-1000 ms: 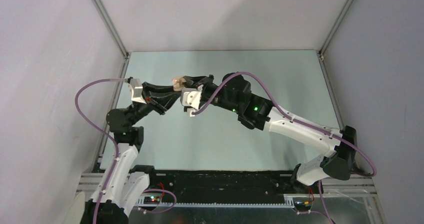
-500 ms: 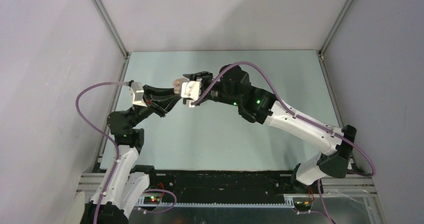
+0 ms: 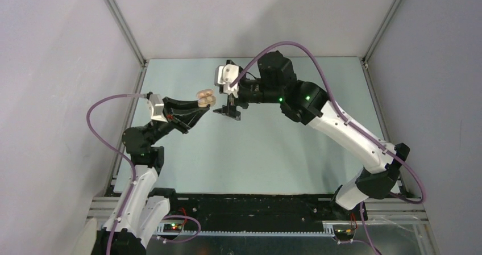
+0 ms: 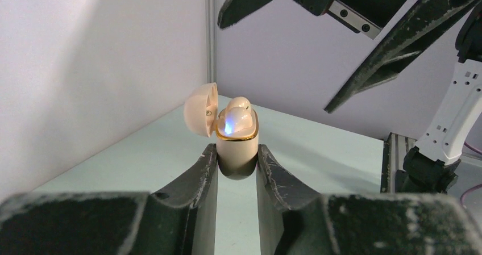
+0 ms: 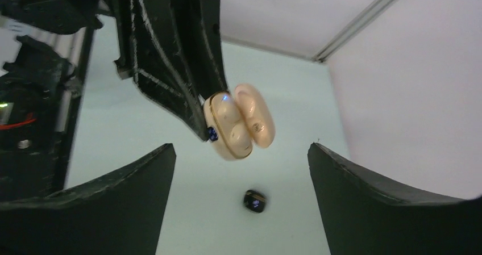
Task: Insert the wireless bluetooth earbuds into the charging case
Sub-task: Insert the right earbud into the right side groove of the charging case, then close the charging case with the earbuds at the center of the board.
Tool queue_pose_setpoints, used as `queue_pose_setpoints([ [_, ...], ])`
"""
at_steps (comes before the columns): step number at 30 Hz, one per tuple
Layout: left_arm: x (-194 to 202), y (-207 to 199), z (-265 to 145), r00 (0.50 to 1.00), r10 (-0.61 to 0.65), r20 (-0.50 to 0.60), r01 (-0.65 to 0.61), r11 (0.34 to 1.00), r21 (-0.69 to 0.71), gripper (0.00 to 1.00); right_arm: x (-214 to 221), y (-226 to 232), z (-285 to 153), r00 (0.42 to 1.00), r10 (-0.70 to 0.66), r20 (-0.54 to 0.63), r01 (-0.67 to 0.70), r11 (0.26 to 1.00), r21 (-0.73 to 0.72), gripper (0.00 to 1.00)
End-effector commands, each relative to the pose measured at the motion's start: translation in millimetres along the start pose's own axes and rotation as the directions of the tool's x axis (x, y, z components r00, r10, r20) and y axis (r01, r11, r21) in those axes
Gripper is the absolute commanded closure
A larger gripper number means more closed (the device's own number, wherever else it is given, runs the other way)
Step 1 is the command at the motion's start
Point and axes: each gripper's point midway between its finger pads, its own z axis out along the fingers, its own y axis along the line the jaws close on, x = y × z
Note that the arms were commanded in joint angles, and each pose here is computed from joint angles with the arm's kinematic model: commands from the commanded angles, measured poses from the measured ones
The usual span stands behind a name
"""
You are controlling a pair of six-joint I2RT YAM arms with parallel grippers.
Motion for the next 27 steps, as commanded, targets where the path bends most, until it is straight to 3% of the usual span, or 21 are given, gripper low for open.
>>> queue_pose_setpoints([
  [1,-8,-4,3,0.999,0.054,-0.002,-0.054,0.998,0.044,1.00,14,16,-17,0.983,0.174,-0.051,-0.179,0.976,-0.120,0.05],
  [7,-6,-7,5,0.997,0.054,-0.057,-0.049,0.995,0.089,1.00,46,14,-8,0.946,0.291,-0.143,-0.308,0.945,-0.114,0.01],
  [14,-3,-11,4,0.995,0.031,-0.099,-0.019,0.993,0.114,1.00,52,6,18,0.939,0.320,-0.128,-0.333,0.937,-0.107,0.01],
  [22,0,-9,5,0.993,-0.008,-0.118,0.019,0.996,0.092,1.00,23,23,19,0.985,0.167,-0.036,-0.171,0.970,-0.173,0.01],
  [27,-7,9,8,0.995,-0.074,-0.069,0.071,0.997,-0.037,1.00,28,53,7,0.999,0.013,-0.051,-0.024,0.976,-0.219,0.01],
])
